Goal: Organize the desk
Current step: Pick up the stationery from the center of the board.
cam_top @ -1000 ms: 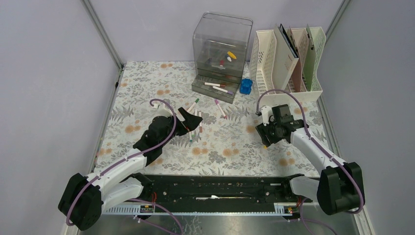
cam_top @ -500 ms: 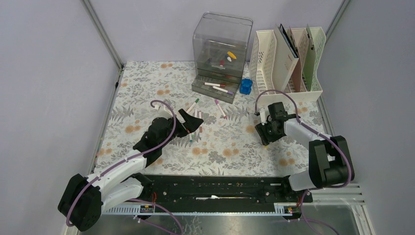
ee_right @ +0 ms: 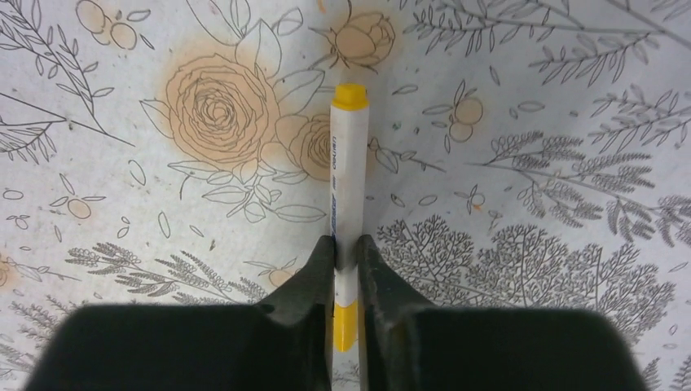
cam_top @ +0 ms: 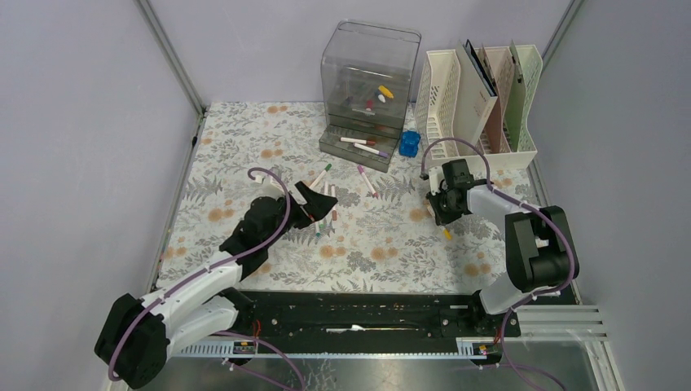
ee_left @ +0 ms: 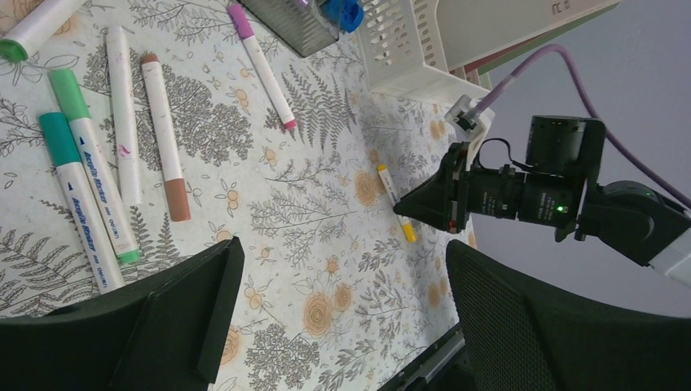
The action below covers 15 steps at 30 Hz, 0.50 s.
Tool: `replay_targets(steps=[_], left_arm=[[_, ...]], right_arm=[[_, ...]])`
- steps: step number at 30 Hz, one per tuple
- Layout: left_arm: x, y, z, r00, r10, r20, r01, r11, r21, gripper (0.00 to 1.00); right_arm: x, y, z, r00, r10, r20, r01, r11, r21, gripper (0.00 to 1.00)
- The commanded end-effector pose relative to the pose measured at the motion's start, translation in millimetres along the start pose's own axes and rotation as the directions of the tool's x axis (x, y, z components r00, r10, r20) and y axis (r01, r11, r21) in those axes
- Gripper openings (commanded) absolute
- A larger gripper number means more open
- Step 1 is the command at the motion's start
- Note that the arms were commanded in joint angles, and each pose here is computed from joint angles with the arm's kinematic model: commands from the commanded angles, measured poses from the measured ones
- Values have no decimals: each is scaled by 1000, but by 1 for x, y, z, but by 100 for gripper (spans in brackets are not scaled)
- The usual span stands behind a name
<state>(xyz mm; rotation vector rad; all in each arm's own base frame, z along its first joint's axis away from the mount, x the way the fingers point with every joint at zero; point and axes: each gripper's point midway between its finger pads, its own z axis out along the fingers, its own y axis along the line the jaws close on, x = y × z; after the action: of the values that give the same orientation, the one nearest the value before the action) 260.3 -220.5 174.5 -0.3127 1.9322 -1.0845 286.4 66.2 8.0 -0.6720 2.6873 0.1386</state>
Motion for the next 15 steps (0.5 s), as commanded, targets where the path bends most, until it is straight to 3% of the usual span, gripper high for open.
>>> replay_targets(steps=[1, 3, 15], left_arm=[[-8, -9, 6, 1000, 0, 24, -1, 999, 38, 99], [-7, -10, 8, 1000, 0, 17, 0, 999, 43, 99], [-10, -13, 15, 999, 28, 23, -29, 999, 45, 99]], right_arm=[[4, -3, 10, 1000, -12, -14, 12, 1000, 9, 6], [-2, -2, 7, 1000, -20, 7, 20, 1000, 1, 0], [-101, 25, -45, 962, -101, 255, 133, 984, -115, 0]])
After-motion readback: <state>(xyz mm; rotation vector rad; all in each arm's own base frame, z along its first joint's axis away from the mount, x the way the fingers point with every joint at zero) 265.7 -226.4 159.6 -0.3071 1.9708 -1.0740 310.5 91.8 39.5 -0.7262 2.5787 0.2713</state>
